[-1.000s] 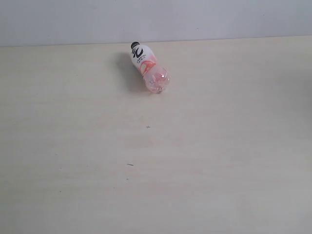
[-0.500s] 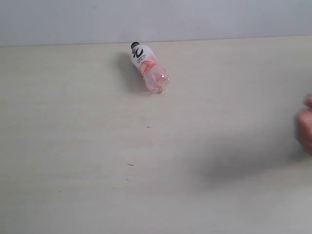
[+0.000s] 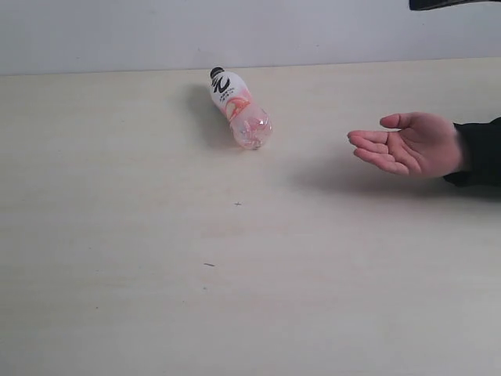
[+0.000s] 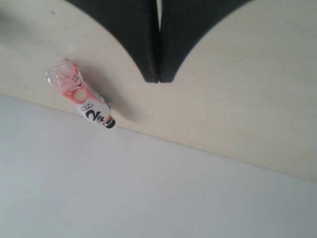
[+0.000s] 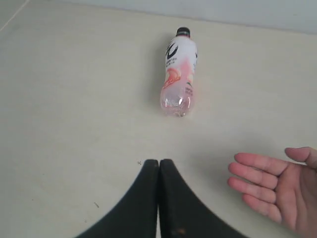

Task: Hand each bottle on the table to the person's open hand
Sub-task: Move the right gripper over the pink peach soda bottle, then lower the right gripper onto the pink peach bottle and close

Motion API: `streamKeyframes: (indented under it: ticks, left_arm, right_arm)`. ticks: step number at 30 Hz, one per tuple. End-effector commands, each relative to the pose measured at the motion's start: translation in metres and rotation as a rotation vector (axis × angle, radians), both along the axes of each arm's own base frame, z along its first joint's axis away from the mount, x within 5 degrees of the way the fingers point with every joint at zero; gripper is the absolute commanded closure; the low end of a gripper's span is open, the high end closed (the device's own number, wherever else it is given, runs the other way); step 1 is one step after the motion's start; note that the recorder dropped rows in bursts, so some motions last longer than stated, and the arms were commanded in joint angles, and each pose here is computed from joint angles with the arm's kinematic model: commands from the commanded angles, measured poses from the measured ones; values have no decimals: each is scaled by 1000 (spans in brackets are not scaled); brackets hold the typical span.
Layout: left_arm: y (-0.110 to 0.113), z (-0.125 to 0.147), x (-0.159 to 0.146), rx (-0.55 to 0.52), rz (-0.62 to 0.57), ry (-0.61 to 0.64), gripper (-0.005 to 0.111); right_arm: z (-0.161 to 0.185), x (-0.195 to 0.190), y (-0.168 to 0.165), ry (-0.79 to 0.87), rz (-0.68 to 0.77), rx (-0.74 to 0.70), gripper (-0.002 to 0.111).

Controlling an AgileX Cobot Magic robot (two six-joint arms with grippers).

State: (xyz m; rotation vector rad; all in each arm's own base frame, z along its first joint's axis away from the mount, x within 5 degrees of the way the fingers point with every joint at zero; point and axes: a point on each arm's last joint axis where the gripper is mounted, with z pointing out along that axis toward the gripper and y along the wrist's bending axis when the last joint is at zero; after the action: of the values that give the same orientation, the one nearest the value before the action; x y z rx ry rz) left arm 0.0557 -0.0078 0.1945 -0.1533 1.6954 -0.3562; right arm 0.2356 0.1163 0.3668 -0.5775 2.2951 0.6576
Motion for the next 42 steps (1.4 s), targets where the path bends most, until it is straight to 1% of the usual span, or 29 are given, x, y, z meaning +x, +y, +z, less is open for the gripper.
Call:
streamKeyframes:
  ticks: [1,3,4,5,7,9,10,12,16,18,20,22,24,25,26,27,29,31,35,42]
  left_arm:
    - [0,1,0,5,-3,-9,107]
    - [0,1,0,5,-3,-9,107]
    - [0,1,0,5,-3,-9,107]
    - [0,1,0,5,-3,-9,107]
    - [0,1,0,5,-3,-9,107]
    - [0,1,0,5,-3,-9,107]
    - [0,1,0,5,-3,-9,107]
    - [0,1,0,5,-3,-9,107]
    - [0,1,0,5,-3,-9,107]
    - [0,1,0,5,-3,-9,107]
    - [0,1,0,5,-3,-9,107]
    - [0,1,0,5,-3,-9,107]
    - [0,1,0,5,-3,-9,107]
    - [0,1,0,5,-3,-9,107]
    - [0,1,0,5,-3,-9,107]
    - [0,1,0,5,-3,-9,107]
    - [0,1,0,5,-3,-9,107]
    - [0,1,0,5,-3,-9,107]
    - [0,1,0,5,-3,-9,107]
    - [0,1,0,5,-3,-9,107]
  right_arm:
    - [-19,44,21,104,80,-55,108]
    - [-29,62,35,126,104,-81,108]
    - [-39,73,45,140,124,-113,108]
    - [-41,78,55,135,145,-131,108]
    - [-52,93,78,152,145,-175,108]
    - [-65,112,109,150,109,-258,108]
    - [-71,124,124,124,84,-336,108]
    - [-79,141,146,103,70,-412,108]
    - [-97,169,167,133,74,-434,108]
    - [-108,179,174,149,64,-431,106]
    - [-116,185,182,171,73,-404,98]
    - [-131,189,185,194,78,-416,87]
    - [-145,193,187,208,79,-428,67]
    - [-148,195,189,194,74,-424,53]
    - [-152,197,190,190,73,-421,44]
    - [-154,198,191,181,70,-414,36]
    - [-156,202,193,148,64,-394,27]
    - [-157,205,195,119,56,-374,25]
    - [-161,210,198,80,46,-345,25]
    - [-188,211,200,134,55,-379,25]
